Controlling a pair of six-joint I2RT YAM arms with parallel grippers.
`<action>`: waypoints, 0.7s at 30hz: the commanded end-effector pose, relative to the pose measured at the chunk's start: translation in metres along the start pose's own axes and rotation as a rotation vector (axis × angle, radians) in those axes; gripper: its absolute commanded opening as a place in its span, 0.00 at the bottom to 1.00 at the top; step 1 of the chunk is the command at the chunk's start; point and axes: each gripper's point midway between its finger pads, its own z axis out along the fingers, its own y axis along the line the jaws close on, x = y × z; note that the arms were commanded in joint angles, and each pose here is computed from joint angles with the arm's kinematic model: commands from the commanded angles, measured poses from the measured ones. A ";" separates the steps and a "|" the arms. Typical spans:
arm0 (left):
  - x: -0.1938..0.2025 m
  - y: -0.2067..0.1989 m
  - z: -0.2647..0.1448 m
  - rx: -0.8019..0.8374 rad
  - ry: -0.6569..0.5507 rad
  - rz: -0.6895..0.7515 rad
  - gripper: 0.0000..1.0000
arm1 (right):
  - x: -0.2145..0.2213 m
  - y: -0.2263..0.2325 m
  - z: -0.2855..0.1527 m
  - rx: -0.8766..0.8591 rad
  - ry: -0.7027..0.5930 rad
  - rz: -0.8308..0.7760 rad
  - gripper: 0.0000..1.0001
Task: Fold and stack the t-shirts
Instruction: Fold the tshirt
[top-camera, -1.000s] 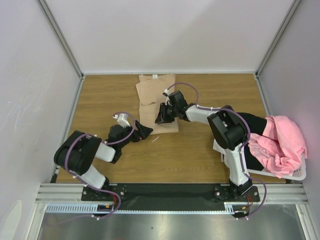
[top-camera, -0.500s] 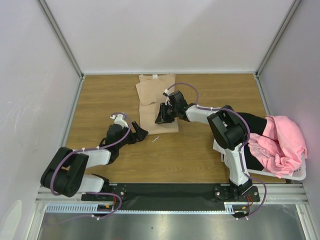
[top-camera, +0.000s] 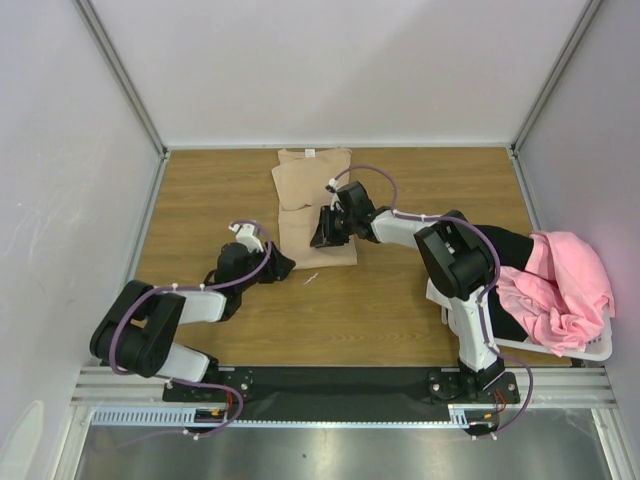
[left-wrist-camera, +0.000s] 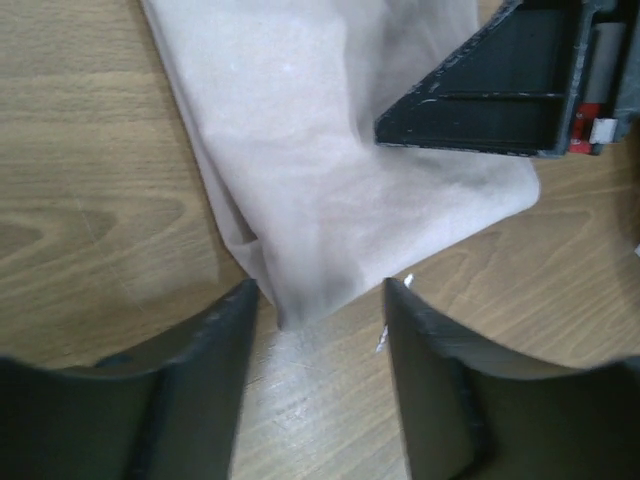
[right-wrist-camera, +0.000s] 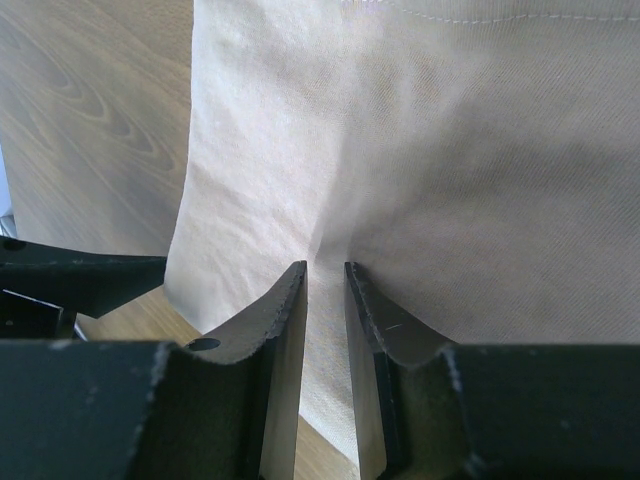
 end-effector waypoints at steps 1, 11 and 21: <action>-0.015 0.000 0.006 -0.024 -0.036 0.021 0.56 | -0.010 0.004 0.001 -0.002 -0.023 -0.030 0.27; -0.014 0.020 -0.010 -0.164 -0.062 -0.052 0.08 | -0.009 0.003 0.002 0.004 -0.022 -0.029 0.26; -0.004 0.008 -0.009 -0.079 -0.035 -0.052 0.57 | -0.009 0.002 0.003 0.003 -0.020 -0.025 0.26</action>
